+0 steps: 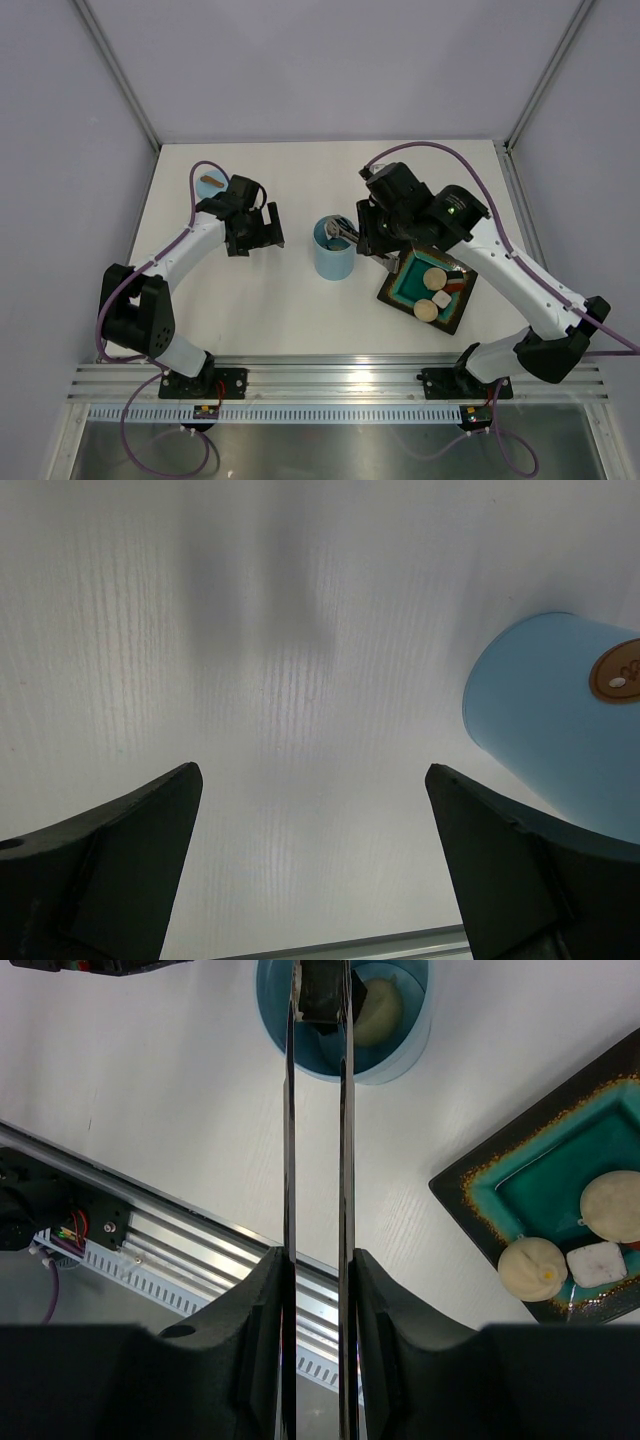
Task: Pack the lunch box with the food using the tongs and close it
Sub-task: Place the fake food in the packing box.
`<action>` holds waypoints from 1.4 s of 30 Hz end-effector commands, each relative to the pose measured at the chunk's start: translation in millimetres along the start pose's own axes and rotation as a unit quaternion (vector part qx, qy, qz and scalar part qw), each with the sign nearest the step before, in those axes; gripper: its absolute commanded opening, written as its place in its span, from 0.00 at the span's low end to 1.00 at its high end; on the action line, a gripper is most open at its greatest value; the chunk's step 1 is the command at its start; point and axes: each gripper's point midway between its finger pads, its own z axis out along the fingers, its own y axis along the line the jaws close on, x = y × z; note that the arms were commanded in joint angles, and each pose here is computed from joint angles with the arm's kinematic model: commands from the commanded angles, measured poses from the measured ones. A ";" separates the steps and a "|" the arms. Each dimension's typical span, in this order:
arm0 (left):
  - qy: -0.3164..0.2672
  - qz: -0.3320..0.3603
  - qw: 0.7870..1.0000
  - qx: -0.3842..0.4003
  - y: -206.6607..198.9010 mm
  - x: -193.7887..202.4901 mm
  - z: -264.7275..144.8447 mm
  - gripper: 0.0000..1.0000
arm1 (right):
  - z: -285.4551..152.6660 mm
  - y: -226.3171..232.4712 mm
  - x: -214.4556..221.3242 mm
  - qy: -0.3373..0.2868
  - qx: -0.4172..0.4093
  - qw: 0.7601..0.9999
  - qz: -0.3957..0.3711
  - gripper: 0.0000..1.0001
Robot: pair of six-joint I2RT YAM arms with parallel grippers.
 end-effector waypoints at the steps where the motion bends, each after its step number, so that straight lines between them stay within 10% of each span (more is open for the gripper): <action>1: -0.027 0.004 1.000 0.008 -1.6 -10.1 -9.7 0.99 | -0.6 6.9 -13.2 -0.030 -0.008 0.999 -0.013 0.37; 16: -0.027 0.004 1.000 0.011 -3.7 -11.6 -8.7 0.99 | -7.2 -1.8 -20.6 -0.048 0.016 0.999 -0.013 0.45; 22: -0.026 0.004 1.000 0.013 -5.0 -12.7 -8.9 0.99 | -28.0 -29.7 -28.7 -0.087 0.084 0.993 0.005 0.21; 28: -0.026 0.007 1.000 0.010 -3.7 -12.6 -8.4 0.99 | -59.0 -83.8 -13.8 -0.112 0.209 0.969 0.064 0.19; 42: -0.024 0.010 1.000 0.013 -6.7 -15.5 -4.8 0.99 | -43.7 -131.7 109.2 0.033 0.309 0.932 0.187 0.24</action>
